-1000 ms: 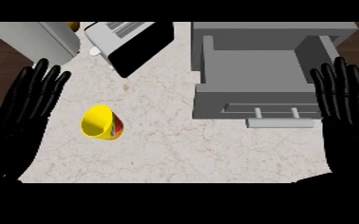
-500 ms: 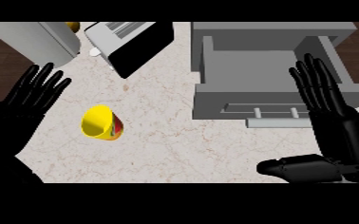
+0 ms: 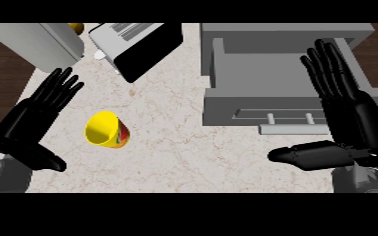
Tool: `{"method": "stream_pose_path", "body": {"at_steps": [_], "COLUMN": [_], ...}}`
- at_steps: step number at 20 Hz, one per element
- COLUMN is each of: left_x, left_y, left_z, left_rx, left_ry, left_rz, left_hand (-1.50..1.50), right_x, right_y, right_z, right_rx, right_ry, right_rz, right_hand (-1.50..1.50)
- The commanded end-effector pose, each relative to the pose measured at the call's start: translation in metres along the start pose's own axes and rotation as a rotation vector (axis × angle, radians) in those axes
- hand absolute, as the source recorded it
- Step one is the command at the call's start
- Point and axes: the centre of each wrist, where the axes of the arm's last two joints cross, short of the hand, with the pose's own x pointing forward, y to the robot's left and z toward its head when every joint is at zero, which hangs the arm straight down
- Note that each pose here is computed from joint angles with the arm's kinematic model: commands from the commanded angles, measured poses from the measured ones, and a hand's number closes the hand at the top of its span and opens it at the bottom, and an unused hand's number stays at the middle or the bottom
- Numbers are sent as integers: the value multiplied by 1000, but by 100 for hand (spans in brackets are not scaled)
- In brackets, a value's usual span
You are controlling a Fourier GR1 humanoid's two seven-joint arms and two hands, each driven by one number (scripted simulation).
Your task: Pick up the cup, place it into the drawer and close the drawer
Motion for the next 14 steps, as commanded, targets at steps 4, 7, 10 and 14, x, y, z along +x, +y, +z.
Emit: {"method": "stream_pose_path", "body": {"at_steps": [4,7,10,14], "left_x": [-69,-62,-86,-115], "left_y": [7,37,33,27], "left_z": [28,25,19,32], "left_rx": [47,74,62,72], "left_ry": [73,87,107,127], "left_rz": [-20,-46,-47,-53], "left_hand": [-150,-150,-150,-150], "right_x": [5,8,14,10], "right_y": [-11,-13,-17,-4], "right_z": [-7,-11,-32,-27], "right_rx": [-10,-1,1,12], "right_ry": [-24,-24,-27,-20], "right_rz": [10,27,18,17], "right_hand": [-150,-150,-150,-150]}}
